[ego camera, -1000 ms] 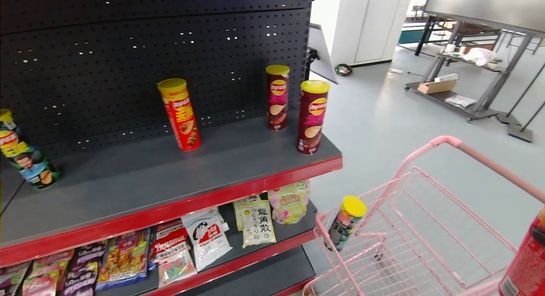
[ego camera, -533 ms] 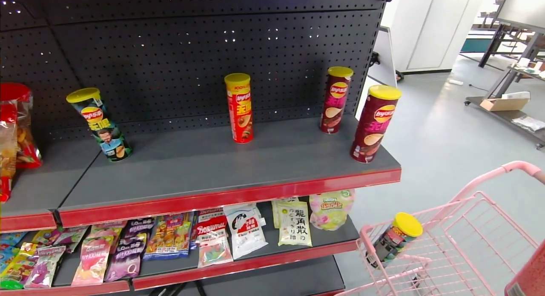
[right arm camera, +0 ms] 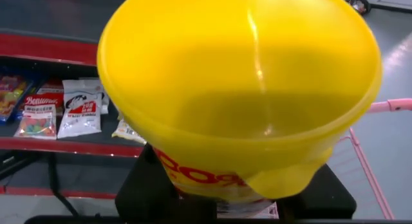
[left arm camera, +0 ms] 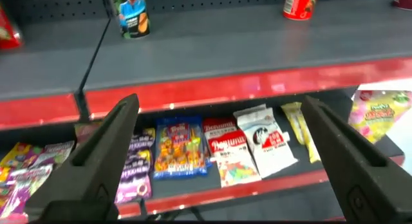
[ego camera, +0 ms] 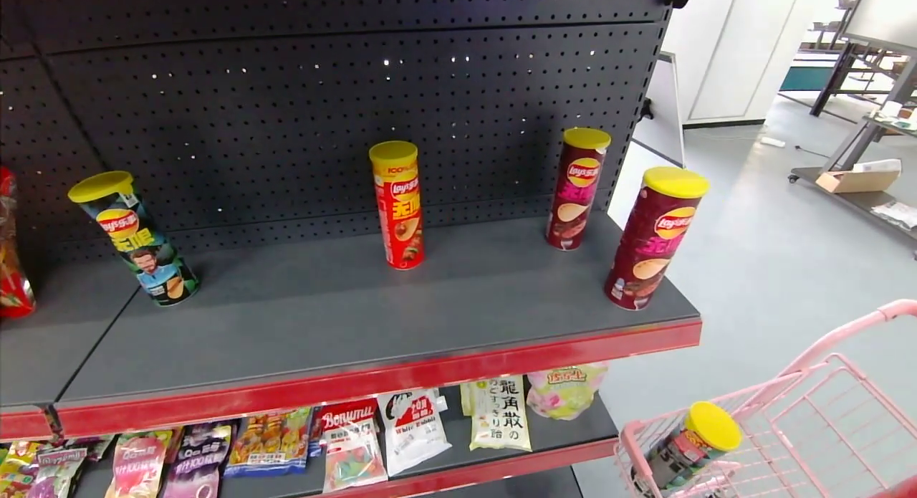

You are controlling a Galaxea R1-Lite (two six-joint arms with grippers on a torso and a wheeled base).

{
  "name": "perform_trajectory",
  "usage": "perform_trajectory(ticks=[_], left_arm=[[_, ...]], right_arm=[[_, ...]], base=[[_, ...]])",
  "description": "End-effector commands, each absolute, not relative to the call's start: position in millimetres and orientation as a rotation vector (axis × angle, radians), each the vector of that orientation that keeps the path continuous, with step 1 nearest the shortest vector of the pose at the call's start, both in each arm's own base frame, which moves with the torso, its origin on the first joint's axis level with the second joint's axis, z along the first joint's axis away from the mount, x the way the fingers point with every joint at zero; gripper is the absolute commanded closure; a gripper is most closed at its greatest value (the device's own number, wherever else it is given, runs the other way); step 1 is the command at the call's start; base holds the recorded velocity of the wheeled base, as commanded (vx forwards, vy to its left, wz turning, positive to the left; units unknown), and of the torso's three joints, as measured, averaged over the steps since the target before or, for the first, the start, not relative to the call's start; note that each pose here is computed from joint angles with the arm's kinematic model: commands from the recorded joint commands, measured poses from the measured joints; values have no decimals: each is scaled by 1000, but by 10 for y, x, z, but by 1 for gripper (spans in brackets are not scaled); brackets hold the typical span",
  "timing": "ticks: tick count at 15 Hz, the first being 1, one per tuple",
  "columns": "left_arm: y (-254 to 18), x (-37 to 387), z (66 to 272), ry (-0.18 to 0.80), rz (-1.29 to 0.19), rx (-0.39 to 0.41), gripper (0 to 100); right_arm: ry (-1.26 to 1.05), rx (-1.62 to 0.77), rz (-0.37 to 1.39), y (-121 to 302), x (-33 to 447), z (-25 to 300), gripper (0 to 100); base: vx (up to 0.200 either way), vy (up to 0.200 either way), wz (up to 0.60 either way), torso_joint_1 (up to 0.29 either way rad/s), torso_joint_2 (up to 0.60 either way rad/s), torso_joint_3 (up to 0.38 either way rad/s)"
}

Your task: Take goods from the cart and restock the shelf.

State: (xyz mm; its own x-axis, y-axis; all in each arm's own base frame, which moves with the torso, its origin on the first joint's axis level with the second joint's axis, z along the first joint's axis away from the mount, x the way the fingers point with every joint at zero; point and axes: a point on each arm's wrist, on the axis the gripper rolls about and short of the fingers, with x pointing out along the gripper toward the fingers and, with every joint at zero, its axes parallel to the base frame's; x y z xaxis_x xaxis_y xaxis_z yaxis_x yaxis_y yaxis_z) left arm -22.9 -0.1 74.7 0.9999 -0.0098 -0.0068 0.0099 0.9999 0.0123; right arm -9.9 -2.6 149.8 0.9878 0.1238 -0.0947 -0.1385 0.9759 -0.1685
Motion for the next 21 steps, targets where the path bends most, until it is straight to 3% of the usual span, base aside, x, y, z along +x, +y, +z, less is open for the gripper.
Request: perform_trajectory(ticks=[1, 11, 12, 13, 14, 17, 18, 19, 21], left_arm=[[-1, -228, 747, 8, -9, 12, 0], [0, -165, 834, 84, -40, 14, 0], [-7, -47, 1403, 91, -80, -23, 0], [-22, 214, 1886, 125, -90, -141, 0], [-45, 407, 2087, 157, -142, -146, 0], [-176, 978, 2059, 253, -458, -65, 0], [-184, 1034, 2049, 260, -474, -61, 0], [-243, 1420, 1928, 310, -580, -33, 0], [-301, 1785, 1814, 305, -704, 0, 0]], right_arm=[[63, -171, 131, -32, -138, 1473, 100], [83, -163, 139, -30, -132, 1376, 100], [92, -164, 141, -28, -112, 1390, 100], [117, -161, 132, -22, -75, 1398, 100], [126, -164, 133, -20, -62, 1416, 100], [170, -165, 120, 8, 119, 1604, 100], [169, -165, 119, 10, 130, 1621, 100], [159, -162, 130, 16, 155, 1661, 100], [156, -147, 146, 20, 153, 1669, 100]], base=[[200, 0, 0, 2, 7, 2], [0, 0, 0, 0, 0, 0], [0, 0, 0, 0, 0, 0], [0, 0, 0, 0, 0, 0], [0, 0, 0, 0, 0, 0], [0, 0, 0, 0, 0, 0], [0, 0, 0, 0, 0, 0], [0, 0, 0, 0, 0, 0], [0, 0, 0, 0, 0, 0]])
